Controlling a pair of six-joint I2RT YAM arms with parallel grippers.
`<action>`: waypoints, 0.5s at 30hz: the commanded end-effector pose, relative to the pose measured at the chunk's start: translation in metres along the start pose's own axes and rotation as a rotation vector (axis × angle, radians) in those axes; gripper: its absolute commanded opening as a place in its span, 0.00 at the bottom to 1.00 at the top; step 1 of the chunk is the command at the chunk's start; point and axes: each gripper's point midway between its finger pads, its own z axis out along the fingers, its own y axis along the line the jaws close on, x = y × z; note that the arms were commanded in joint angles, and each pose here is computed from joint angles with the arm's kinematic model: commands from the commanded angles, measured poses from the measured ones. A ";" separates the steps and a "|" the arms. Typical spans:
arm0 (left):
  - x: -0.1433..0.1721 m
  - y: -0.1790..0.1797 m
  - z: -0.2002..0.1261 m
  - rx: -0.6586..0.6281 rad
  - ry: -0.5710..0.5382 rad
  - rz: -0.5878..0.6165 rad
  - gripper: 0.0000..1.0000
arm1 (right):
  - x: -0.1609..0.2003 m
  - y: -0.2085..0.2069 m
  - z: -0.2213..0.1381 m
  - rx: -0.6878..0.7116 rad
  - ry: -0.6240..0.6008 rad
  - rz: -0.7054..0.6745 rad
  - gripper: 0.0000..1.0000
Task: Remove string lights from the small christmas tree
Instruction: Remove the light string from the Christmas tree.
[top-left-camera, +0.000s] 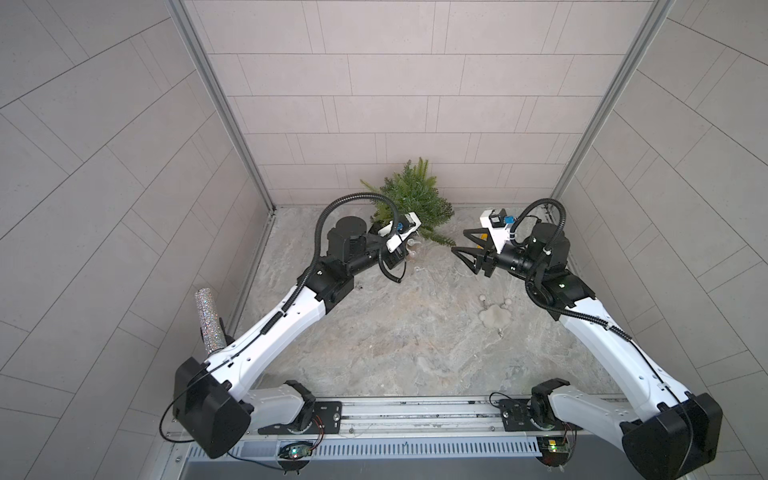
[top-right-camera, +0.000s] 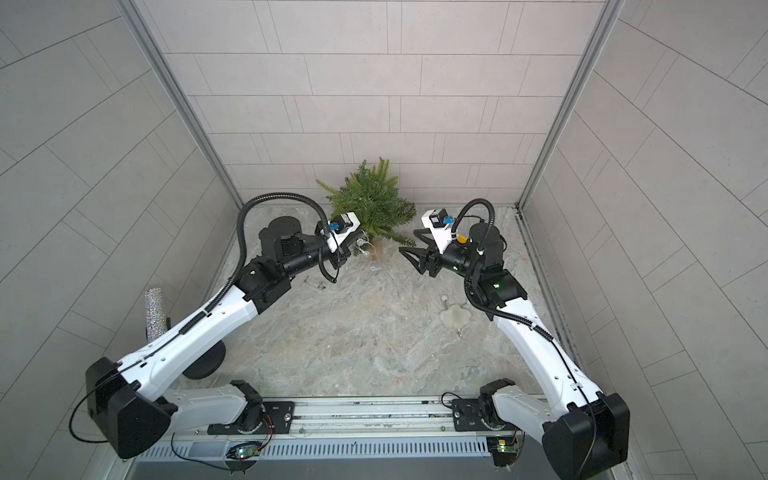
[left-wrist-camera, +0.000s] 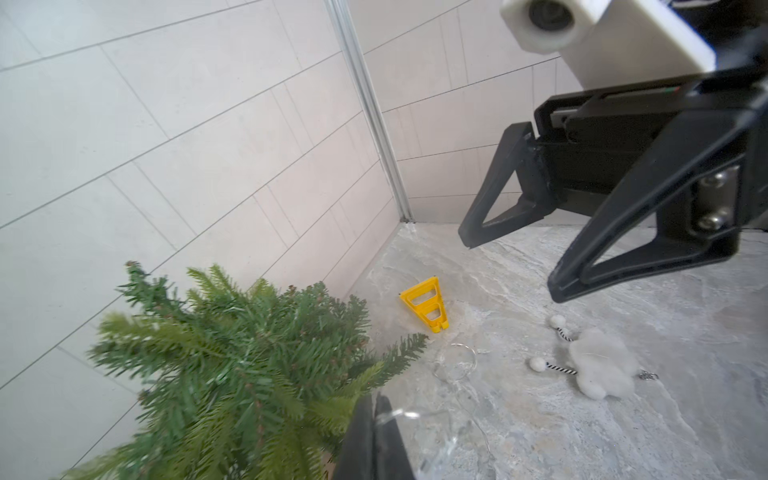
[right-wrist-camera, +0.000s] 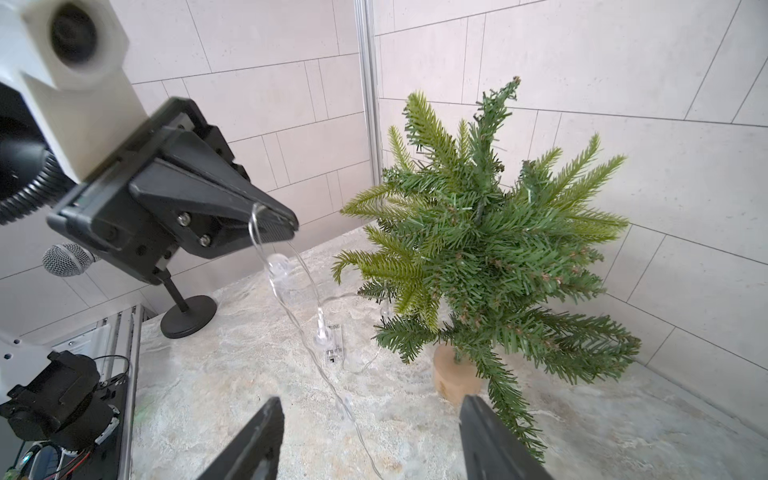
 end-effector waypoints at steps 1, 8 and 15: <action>0.003 0.012 -0.015 -0.083 0.042 0.026 0.00 | 0.002 -0.007 0.005 0.016 -0.007 0.008 0.69; -0.010 0.029 -0.032 -0.167 0.043 0.047 0.00 | 0.018 -0.016 0.017 0.015 0.037 0.043 0.70; -0.012 0.050 -0.051 -0.277 0.095 0.070 0.00 | 0.024 -0.018 0.021 0.013 0.045 0.055 0.70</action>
